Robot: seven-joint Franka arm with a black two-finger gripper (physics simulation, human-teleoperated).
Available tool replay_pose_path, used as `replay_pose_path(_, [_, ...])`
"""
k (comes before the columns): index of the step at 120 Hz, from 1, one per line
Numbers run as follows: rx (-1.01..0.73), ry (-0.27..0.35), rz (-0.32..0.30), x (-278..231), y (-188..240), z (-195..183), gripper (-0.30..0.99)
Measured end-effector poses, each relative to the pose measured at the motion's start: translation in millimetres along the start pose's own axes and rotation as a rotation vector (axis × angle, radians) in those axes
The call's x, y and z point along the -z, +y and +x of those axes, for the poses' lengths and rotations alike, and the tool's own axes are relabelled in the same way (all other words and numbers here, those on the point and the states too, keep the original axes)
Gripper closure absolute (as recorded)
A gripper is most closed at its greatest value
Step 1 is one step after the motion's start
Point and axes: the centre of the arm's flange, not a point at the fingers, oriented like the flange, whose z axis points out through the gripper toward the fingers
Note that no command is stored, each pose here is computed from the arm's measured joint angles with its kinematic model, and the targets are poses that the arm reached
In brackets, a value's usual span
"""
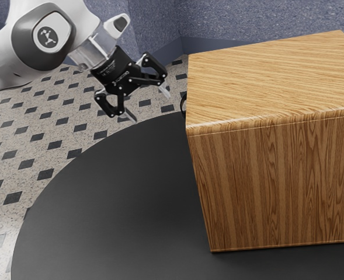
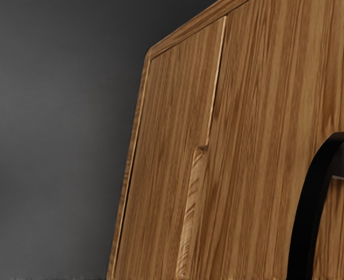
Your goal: Pull the drawer handle with one arm to open the drawer
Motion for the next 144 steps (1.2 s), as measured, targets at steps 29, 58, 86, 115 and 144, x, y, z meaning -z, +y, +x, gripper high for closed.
replay_pose_path(29, [-0.024, -0.011, 0.003, -4, 8, -9, 0.00])
replay_pose_path(58, [-0.051, -0.028, 0.006, -11, 19, -21, 0.00])
replay_pose_path(86, [-0.065, -0.048, 0.016, -22, 23, -29, 0.00])
replay_pose_path(115, [-0.055, -0.046, 0.017, -21, 19, -24, 0.00])
replay_pose_path(144, [-0.040, -0.041, 0.019, -22, 13, -17, 0.00])
